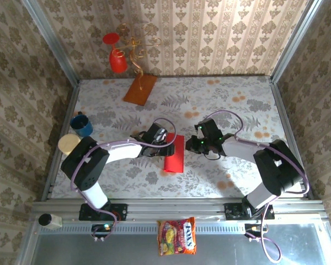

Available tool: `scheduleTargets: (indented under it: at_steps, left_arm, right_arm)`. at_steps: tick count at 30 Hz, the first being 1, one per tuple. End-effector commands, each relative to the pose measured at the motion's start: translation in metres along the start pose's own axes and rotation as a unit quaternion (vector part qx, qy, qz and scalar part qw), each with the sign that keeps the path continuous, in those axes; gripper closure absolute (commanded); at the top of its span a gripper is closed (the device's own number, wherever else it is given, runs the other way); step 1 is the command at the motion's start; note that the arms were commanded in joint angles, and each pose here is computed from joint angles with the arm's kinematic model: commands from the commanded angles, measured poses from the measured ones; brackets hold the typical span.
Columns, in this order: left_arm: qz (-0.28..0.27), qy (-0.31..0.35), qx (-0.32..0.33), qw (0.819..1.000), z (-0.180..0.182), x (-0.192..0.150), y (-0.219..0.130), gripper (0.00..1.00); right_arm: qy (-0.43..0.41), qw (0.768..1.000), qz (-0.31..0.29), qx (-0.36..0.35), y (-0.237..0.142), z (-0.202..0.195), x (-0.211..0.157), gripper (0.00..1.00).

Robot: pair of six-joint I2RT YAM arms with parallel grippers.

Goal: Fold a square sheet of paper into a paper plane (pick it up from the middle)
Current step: Hold the square sheet of paper at the center of the table.

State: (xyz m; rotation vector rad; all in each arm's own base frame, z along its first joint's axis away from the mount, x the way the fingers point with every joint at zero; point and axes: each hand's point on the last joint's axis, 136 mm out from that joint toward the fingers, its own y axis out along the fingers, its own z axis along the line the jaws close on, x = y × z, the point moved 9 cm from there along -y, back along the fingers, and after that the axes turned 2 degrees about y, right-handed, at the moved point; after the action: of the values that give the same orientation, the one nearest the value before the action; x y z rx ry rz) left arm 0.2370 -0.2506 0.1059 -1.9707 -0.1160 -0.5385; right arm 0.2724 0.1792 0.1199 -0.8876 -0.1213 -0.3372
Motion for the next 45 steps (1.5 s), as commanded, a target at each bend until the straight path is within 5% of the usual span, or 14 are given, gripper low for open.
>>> scheduleTargets:
  at_steps: [1,29,45]
  left_arm:
    - [0.014,0.0,0.004,1.0,-0.001,-0.002,0.003,0.39]
    - [0.015,-0.028,0.015,0.999,0.002,-0.004,0.011,0.39]
    - [0.027,-0.015,0.005,1.0,0.003,-0.008,0.014,0.4]
  right_arm:
    - [-0.002,1.0,0.005,0.014,0.004,0.008,0.002,0.91]
    - [0.022,0.998,-0.057,-0.016,-0.001,0.004,0.008,0.95]
    - [0.007,1.0,-0.024,-0.004,0.014,0.013,0.002,0.96]
